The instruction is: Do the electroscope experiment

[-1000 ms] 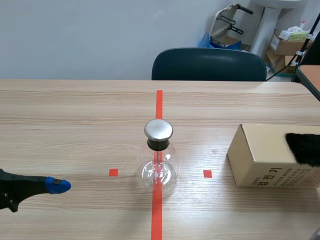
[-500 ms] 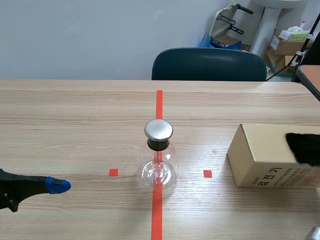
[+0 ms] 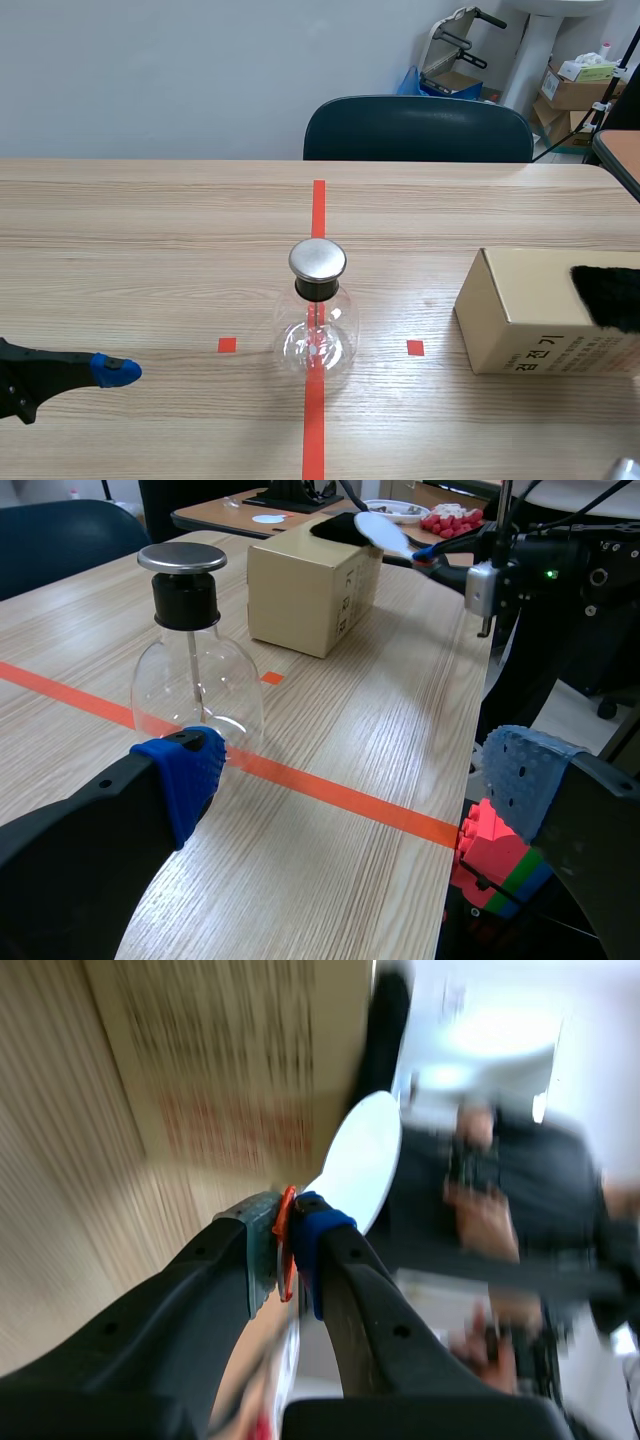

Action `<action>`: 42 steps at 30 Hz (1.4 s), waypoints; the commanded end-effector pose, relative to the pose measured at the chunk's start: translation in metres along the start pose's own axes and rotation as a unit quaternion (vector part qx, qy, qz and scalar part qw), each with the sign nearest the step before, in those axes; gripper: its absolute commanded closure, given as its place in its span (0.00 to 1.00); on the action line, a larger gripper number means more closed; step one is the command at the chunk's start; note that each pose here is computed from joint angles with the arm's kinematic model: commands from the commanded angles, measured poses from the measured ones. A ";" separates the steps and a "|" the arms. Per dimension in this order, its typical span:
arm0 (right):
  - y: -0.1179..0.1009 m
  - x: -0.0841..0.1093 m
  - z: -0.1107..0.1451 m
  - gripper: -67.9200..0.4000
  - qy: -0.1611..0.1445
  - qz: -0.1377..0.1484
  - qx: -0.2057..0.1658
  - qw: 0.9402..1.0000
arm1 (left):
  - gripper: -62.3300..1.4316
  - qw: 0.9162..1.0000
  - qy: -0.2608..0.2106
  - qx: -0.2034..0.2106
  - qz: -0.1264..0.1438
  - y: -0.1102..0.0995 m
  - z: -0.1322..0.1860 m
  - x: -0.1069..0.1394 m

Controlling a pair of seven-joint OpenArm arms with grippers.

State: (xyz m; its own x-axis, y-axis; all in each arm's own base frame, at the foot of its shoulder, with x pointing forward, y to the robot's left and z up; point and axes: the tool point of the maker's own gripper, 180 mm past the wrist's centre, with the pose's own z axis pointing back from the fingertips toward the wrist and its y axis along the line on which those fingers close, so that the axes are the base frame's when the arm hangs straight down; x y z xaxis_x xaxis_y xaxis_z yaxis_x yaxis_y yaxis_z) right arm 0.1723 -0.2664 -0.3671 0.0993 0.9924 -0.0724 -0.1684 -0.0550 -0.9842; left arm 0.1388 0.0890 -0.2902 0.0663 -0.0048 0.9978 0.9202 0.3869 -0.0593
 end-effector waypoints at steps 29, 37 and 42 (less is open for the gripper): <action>-0.012 0.010 -0.005 0.98 -0.039 0.029 -0.026 0.998 | 0.11 1.000 -0.022 0.000 -0.005 0.000 -0.006 0.010; -0.011 0.022 -0.004 0.98 -0.074 0.031 -0.025 0.996 | 0.11 1.000 -0.015 0.001 -0.007 0.000 -0.008 0.007; -0.012 0.028 -0.003 0.98 -0.090 0.030 -0.025 0.995 | 0.11 0.999 0.021 0.018 -0.027 0.007 -0.017 -0.008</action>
State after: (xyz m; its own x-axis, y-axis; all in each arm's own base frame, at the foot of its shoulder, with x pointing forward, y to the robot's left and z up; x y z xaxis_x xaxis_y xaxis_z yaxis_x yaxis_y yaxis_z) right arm 0.1762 -0.2298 -0.3692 -0.1079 0.9924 -0.0595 -0.1670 -0.0771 -0.9829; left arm 0.1448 0.0828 -0.3096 0.0615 -0.0999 0.9931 0.9093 0.4158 -0.0145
